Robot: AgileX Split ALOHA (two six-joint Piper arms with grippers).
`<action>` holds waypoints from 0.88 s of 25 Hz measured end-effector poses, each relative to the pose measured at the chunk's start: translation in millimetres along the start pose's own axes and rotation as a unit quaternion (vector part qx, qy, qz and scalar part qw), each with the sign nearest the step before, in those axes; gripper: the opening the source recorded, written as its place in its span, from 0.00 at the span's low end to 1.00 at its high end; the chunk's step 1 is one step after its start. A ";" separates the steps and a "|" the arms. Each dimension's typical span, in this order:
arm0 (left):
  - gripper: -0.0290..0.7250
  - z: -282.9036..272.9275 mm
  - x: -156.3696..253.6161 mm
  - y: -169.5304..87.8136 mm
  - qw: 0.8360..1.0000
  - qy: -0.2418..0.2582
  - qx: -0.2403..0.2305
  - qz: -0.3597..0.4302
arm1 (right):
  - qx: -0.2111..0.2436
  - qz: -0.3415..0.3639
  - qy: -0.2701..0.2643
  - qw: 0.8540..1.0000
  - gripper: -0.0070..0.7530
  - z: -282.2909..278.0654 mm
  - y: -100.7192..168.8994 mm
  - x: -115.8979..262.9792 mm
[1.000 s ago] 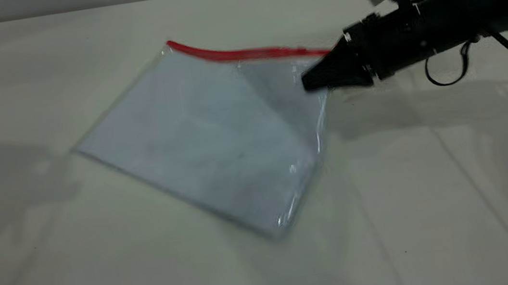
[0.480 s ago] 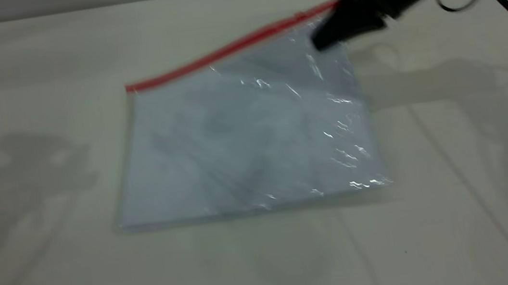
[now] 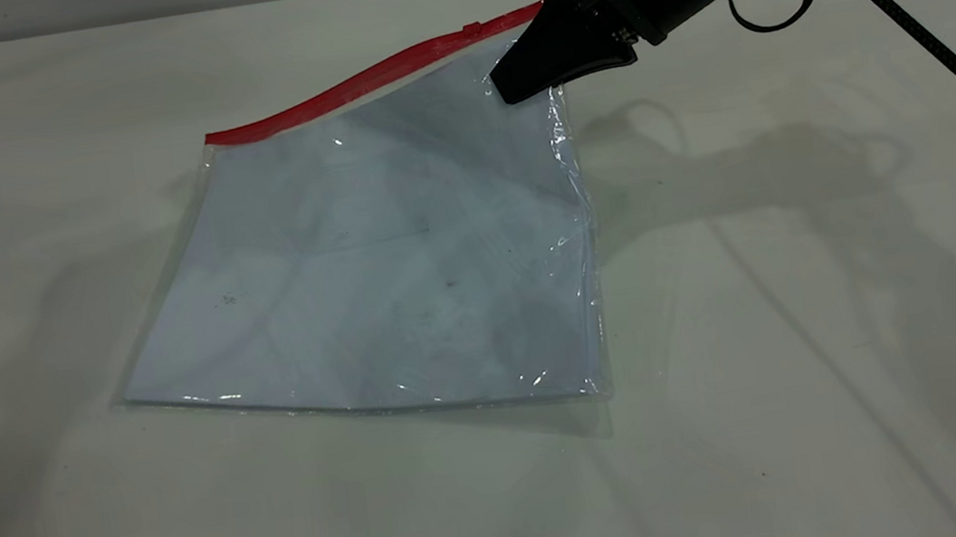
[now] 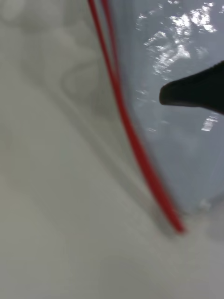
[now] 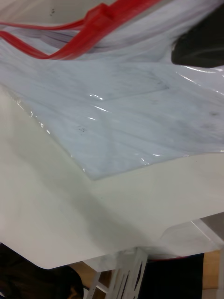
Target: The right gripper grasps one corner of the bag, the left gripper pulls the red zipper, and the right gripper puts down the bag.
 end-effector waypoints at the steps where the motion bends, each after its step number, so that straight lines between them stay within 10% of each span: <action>1: 0.75 9.5 -4.8 -1.2 1.000 -0.010 0.022 0.012 | 0.000 -0.001 0.000 1.000 0.05 0.0 0.0 0.0; 9: 0.75 63.1 -37.8 -26.8 0.974 -0.124 0.184 0.035 | 0.000 -0.009 -0.001 1.000 0.05 0.0 0.1 -0.2; 22: 0.75 111.2 -40.2 -64.6 0.963 -0.117 0.240 0.047 | -0.001 -0.010 -0.001 1.000 0.05 0.0 0.2 -0.3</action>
Point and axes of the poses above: a point on each arm's last joint axis where the gripper is mounted, z pointing out along that axis toward the gripper, y along the wrist's bending axis when the last joint is at zero, x = y × z, the point moved 8 cm from there along z, pointing out along that axis toward the gripper, and after that the axes turned 13 degrees about z, right-handed, at the moved point
